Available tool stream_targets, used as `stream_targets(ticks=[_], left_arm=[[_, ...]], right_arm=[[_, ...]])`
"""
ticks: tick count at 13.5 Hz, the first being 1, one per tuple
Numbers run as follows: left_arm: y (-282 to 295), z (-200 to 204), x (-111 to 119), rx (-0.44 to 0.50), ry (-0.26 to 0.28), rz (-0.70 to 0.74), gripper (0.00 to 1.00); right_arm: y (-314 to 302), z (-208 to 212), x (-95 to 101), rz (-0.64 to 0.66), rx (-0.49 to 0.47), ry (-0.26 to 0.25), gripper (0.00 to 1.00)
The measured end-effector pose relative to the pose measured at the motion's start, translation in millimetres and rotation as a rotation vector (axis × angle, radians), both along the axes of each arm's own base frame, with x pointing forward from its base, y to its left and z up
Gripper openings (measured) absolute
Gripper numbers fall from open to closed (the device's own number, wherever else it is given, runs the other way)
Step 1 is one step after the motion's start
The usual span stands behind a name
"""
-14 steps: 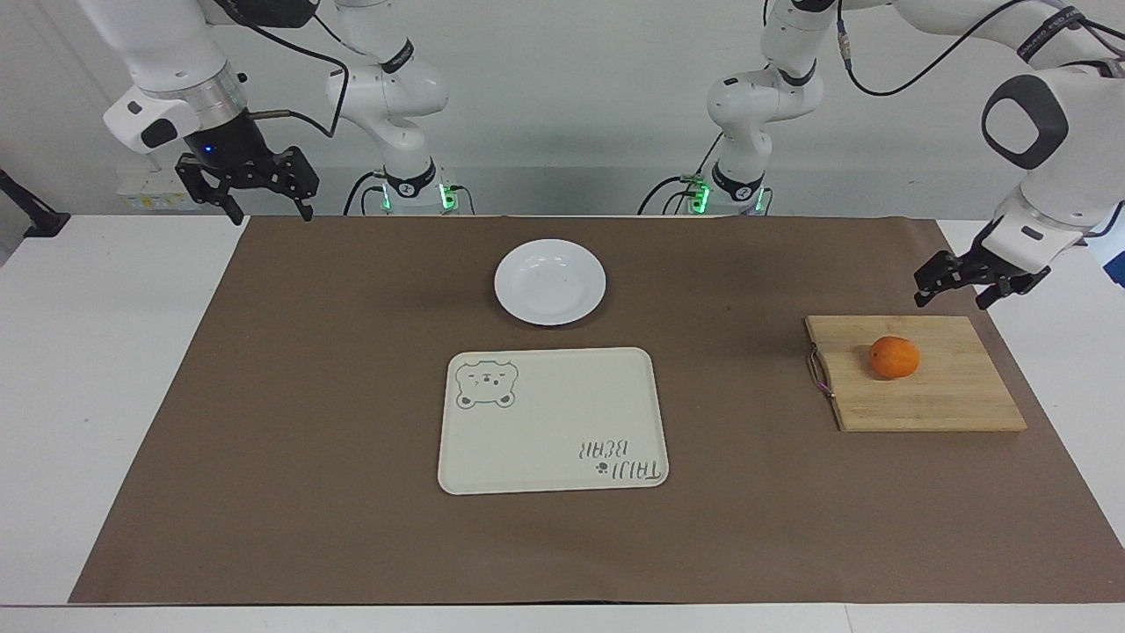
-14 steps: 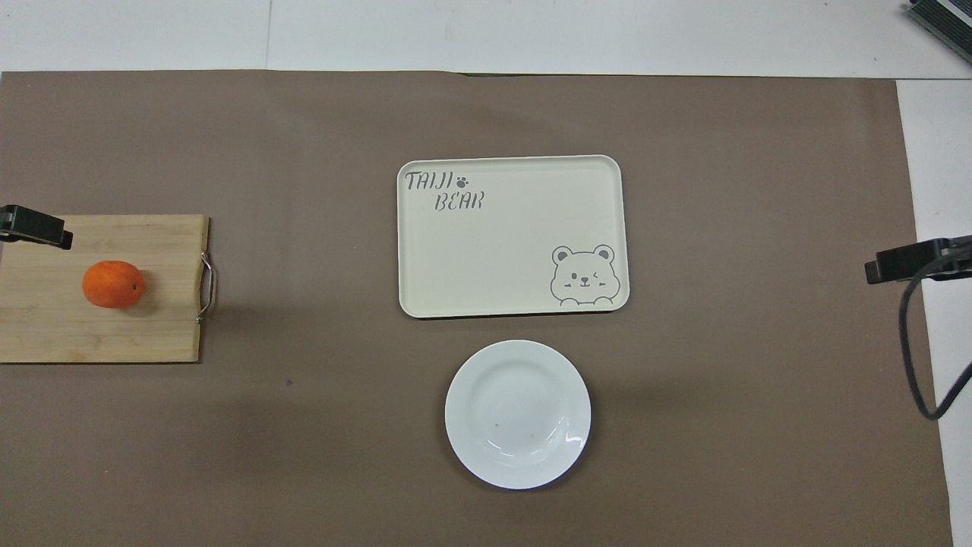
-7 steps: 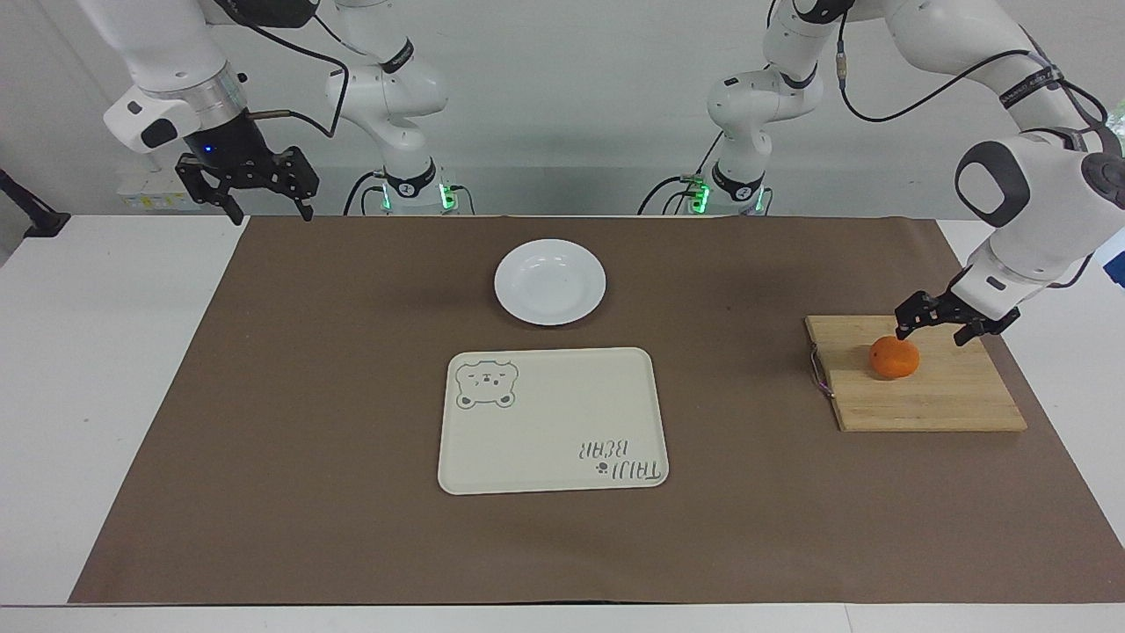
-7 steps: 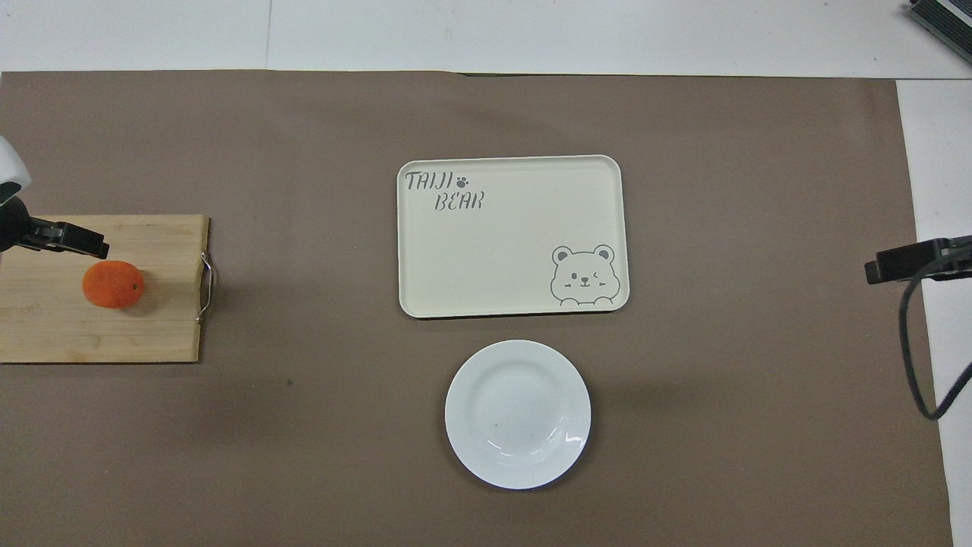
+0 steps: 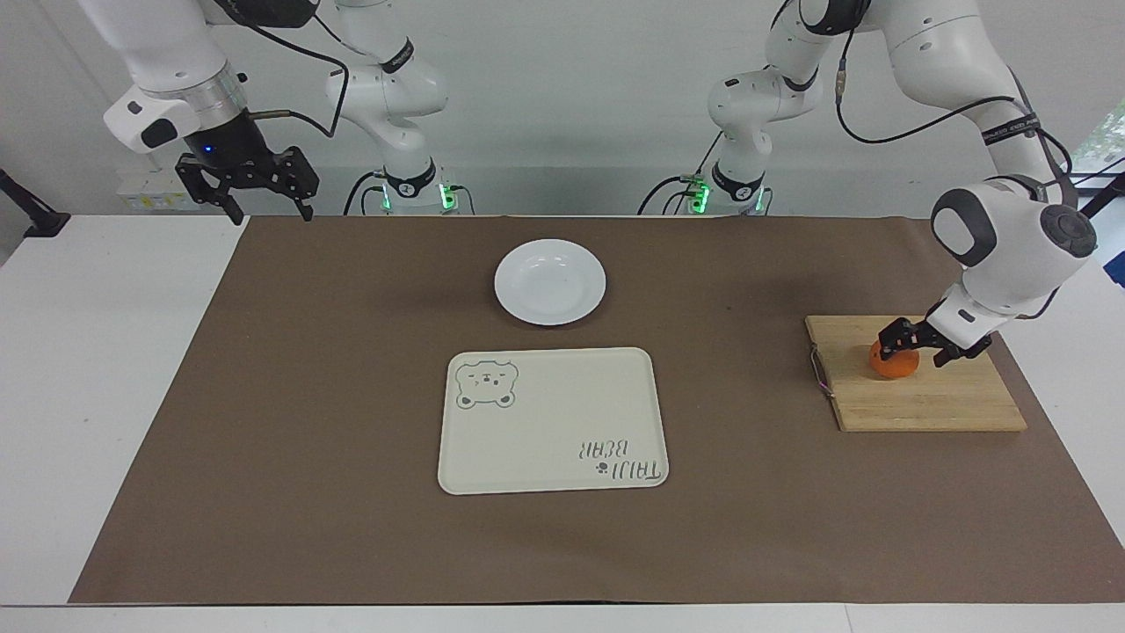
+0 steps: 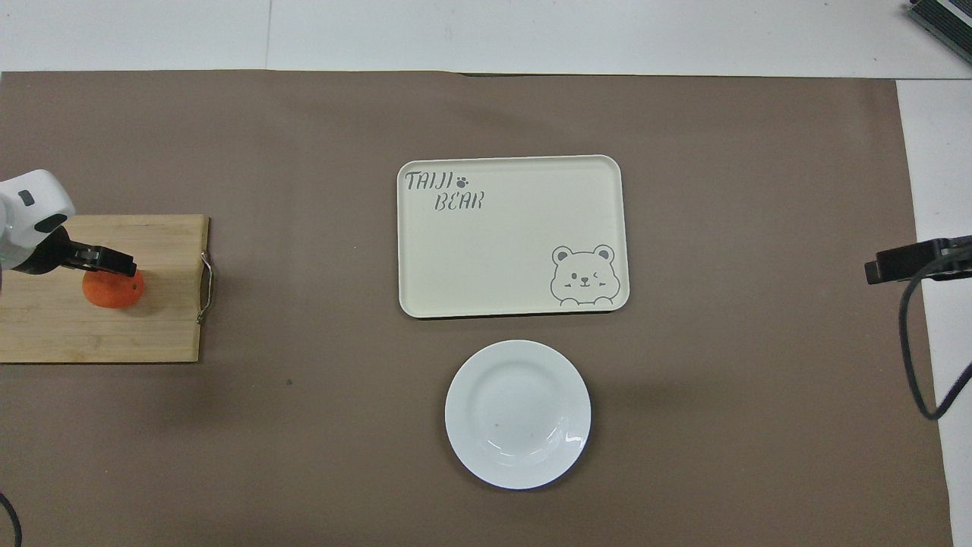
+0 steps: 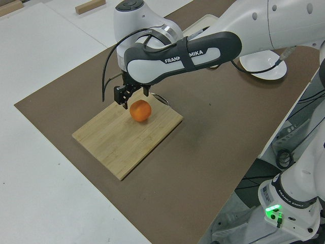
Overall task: Place orange and plate with both arms
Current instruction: 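Lower the left gripper onto the orange on the cutting board and close, then lift the orange with the left gripper and carry it toward the plate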
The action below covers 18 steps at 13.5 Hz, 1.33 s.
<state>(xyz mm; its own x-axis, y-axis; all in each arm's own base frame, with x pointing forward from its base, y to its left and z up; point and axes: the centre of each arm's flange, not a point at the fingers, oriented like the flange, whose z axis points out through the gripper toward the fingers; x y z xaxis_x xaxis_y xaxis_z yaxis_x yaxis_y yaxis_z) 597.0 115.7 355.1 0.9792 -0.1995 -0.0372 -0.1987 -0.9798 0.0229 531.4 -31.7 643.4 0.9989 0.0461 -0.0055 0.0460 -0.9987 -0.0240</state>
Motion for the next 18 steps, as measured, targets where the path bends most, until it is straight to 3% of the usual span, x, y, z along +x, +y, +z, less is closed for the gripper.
stream_targets(ticks=[8,10,12,18], left_arm=[[4.7,-29.4,-16.2,-0.005,0.025,0.013,1.00],[4.2,-32.2,-17.9,-0.006,0.030,0.014,0.81],[4.1,-32.9,-18.5,-0.006,0.031,0.015,0.76],[3.4,-19.8,-12.5,-0.005,0.018,0.013,0.76]], right_arm=[[0.0,0.0,0.0,0.000,0.000,0.000,1.00],[0.0,0.0,0.0,0.000,0.000,0.000,1.00],[0.0,0.0,0.0,0.000,0.000,0.000,1.00],[0.0,0.0,0.0,0.000,0.000,0.000,1.00]])
